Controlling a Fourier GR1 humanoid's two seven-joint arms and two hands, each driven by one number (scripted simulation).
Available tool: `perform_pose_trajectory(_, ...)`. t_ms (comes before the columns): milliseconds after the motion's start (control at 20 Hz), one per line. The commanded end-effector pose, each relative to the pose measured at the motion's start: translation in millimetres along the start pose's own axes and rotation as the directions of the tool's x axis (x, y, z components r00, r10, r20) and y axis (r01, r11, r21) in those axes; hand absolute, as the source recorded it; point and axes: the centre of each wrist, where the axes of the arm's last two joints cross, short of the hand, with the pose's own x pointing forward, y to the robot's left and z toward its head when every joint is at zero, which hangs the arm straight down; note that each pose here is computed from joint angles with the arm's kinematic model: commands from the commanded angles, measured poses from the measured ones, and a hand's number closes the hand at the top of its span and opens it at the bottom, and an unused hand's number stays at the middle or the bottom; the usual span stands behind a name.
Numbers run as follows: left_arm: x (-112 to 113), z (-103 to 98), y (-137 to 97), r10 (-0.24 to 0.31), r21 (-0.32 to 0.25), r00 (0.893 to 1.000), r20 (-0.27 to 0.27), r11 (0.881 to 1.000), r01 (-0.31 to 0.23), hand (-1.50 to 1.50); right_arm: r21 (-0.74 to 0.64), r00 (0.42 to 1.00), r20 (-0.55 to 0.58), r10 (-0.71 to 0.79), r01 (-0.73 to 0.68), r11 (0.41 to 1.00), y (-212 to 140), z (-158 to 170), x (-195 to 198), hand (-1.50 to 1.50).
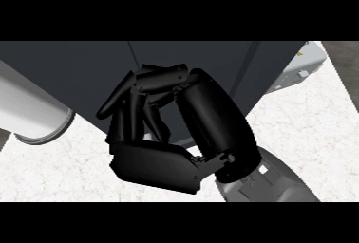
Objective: Pick up the bottled water, place it into the cabinet and close the cabinet
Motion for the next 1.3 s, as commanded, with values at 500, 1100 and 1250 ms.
perform_pose_trajectory(500, 5, 1, 31, -0.001, 0.019, 1.0, 0.002, 1.0, 0.001, 1.5, -0.041, 0.991, -0.128, 0.029, -0.035, 0.999, -48, -81, -68, 1.5)
perform_pose_trajectory(1100, 14, -11, 23, 0.023, -0.036, 1.0, -0.006, 0.999, -0.023, 1.5, -0.11, 0.978, -0.194, 0.081, -0.104, 0.989, -87, -94, -96, 1.5)
perform_pose_trajectory(1250, 17, -16, 19, 0.015, -0.052, 1.0, 0.006, 0.999, -0.014, 1.5, -0.101, 0.981, -0.18, 0.066, -0.085, 0.991, -85, -96, -103, 1.5)
